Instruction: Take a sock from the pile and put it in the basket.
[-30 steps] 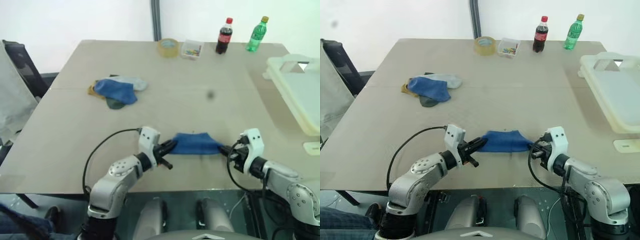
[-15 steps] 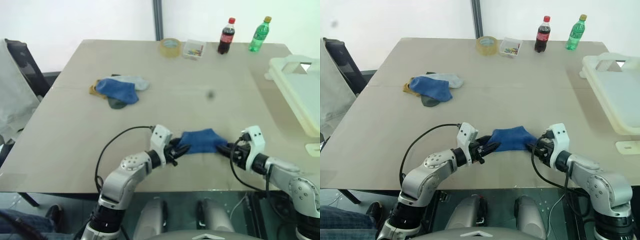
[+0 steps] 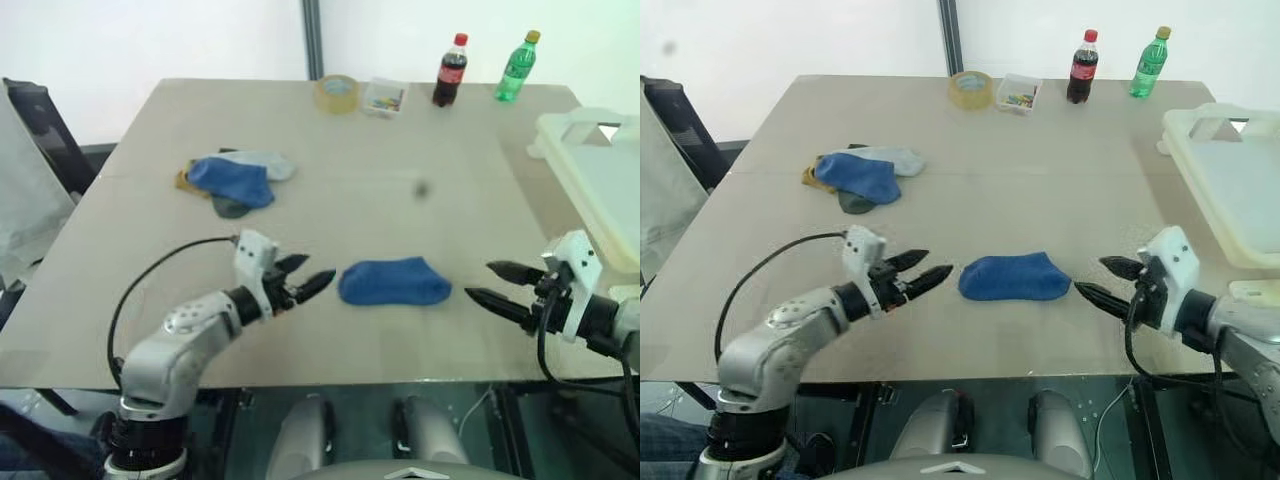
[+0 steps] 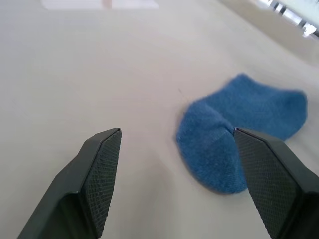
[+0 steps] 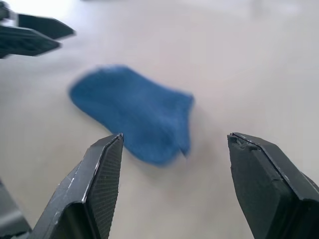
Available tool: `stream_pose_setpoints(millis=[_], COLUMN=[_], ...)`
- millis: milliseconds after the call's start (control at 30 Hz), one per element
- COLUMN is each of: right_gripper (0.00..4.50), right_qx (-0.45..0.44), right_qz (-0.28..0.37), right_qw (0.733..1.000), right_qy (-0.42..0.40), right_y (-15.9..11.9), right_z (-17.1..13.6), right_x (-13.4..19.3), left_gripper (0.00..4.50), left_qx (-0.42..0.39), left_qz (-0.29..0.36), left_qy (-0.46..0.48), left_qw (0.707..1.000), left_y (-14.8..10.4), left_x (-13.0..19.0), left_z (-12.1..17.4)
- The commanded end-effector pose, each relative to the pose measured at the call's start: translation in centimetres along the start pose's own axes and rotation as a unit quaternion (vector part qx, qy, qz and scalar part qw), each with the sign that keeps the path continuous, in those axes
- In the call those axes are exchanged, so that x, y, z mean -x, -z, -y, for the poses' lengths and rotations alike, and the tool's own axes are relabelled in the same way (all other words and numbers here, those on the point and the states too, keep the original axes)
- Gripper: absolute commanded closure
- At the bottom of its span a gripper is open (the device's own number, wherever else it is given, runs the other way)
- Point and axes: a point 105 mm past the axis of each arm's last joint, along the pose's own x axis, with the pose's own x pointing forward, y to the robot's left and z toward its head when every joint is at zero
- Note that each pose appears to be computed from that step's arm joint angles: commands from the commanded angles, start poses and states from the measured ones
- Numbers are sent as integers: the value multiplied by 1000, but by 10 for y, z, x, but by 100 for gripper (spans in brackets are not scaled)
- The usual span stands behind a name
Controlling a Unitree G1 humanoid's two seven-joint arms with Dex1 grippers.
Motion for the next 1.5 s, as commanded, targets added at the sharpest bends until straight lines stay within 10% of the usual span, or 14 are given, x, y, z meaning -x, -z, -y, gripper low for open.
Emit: stream_pose_setpoints(millis=[33,567,867,1200,1500], right_gripper=[111,111,111,111,111], right_qx=[63,113,114,107,103], right_qz=[78,124,127,132,132], right_qw=[994,980,980,982,983], right_qy=[-49,-108,-101,-84,-77], right_y=[-36,-44,-39,-34,-30], right_z=[-17,-35,-32,-27,-25], right_x=[-1,-24,-26,-25,-25], left_gripper=[69,69,69,433,442], left_qx=[-52,-325,-355,-341,-303], left_qz=[-3,-45,-82,-89,-51], left_qy=[-28,-210,-219,-250,-234], left_qw=[998,921,905,902,922], left_y=[-12,-55,-47,-46,-49], left_x=[3,-51,-60,-51,-57], left_z=[-21,-143,-157,-168,-159])
